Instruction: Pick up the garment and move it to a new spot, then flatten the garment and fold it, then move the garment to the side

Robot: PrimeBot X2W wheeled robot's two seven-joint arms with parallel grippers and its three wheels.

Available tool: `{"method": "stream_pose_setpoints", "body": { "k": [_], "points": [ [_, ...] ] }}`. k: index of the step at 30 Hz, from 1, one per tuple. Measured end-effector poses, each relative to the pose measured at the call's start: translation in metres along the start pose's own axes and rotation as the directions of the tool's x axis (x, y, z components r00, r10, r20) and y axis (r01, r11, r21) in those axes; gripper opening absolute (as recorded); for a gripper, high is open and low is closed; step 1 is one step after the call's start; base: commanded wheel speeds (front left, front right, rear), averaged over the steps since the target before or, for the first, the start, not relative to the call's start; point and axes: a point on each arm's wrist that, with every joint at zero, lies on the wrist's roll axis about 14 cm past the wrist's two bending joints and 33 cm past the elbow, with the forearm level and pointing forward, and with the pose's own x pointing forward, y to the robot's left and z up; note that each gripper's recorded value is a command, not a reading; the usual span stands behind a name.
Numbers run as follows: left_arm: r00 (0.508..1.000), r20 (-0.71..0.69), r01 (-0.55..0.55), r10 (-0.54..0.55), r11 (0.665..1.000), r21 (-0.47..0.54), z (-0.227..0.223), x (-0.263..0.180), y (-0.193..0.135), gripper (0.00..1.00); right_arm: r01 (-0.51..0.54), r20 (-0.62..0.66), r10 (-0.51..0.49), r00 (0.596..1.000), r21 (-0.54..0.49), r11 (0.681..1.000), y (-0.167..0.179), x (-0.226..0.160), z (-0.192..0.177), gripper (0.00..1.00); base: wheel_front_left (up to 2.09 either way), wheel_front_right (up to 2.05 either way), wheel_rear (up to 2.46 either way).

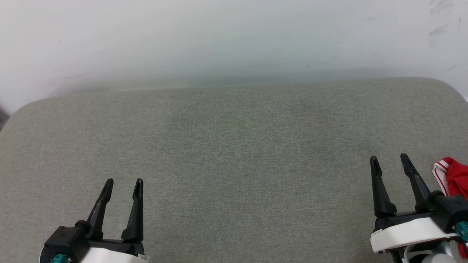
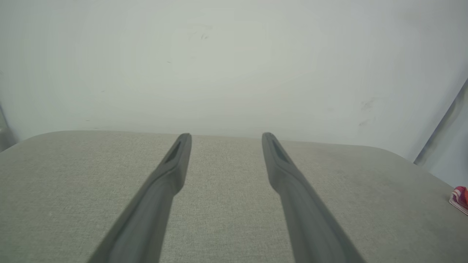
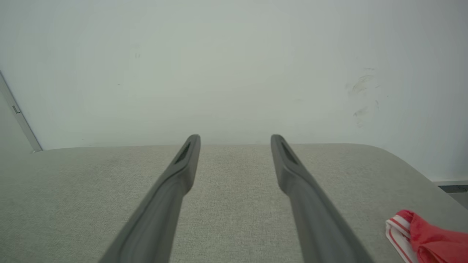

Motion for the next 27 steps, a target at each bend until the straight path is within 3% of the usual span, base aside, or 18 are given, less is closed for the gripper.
{"method": "stream_pose_setpoints", "body": {
  "k": [11, 12, 17, 27],
  "points": [
    [1.0, 0.007, -0.027, 0.027, 1.0, -0.006, 0.001, 0.001, 0.006, 1.0, -0.003, -0.001, 0.003, 1.0, 0.015, 1.0, 0.002, 0.002, -0.001, 1.0, 0.0, 0.0, 0.0],
    [1.0, 0.006, -0.031, 0.031, 1.0, -0.006, 0.001, 0.001, 0.007, 0.0, -0.003, -0.005, 0.004, 1.0, 0.015, 1.0, 0.003, 0.001, -0.002, 0.0, 0.0, 0.0, 0.0],
    [0.998, -0.049, -0.051, 0.05, 0.998, -0.035, -0.016, -0.006, 0.009, 0.0, 0.01, -0.076, -0.007, 0.997, 0.037, 0.999, 0.001, -0.009, -0.023, 0.0, 0.0, 0.0, 0.0],
    [0.991, -0.085, -0.115, 0.1, 0.972, -0.205, -0.024, -0.006, 0.017, 0.0, 0.069, -0.109, -0.044, 0.993, 0.229, 0.971, -0.005, -0.011, -0.032, 0.0, 0.0, 0.0, 0.0]
  ]
}}
